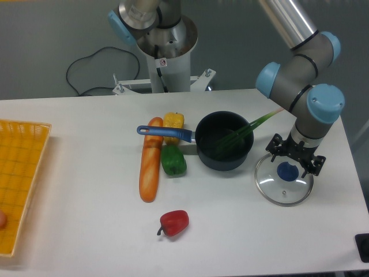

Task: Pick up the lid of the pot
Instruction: 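Close the gripper on the blue knob of the lid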

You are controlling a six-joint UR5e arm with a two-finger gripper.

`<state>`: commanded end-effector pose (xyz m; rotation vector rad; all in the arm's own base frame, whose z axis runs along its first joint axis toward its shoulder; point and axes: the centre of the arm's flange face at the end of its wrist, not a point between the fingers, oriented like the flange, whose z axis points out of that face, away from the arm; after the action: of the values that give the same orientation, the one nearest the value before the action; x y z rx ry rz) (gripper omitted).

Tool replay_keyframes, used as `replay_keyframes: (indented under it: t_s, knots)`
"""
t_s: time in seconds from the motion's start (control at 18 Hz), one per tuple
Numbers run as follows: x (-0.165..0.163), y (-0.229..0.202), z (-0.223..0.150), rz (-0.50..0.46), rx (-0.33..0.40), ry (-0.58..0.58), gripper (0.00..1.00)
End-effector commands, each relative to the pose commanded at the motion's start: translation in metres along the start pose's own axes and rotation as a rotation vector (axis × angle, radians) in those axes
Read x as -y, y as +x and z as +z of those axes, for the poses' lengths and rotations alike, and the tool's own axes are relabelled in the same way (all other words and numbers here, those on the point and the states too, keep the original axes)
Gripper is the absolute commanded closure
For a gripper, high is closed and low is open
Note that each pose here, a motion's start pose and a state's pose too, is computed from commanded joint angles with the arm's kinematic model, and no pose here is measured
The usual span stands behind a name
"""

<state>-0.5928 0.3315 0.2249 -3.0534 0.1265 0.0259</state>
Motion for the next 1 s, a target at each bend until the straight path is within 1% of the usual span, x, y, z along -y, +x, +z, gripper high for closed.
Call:
replay_keyframes:
  t_s: [0.22,1.0]
  knots:
    - [0.0004,0.0005,0.0068,-0.002,-0.011,-0.002,0.00]
    - [0.0058,0.0028,0.0100,0.009,-0.002,-0.022,0.00]
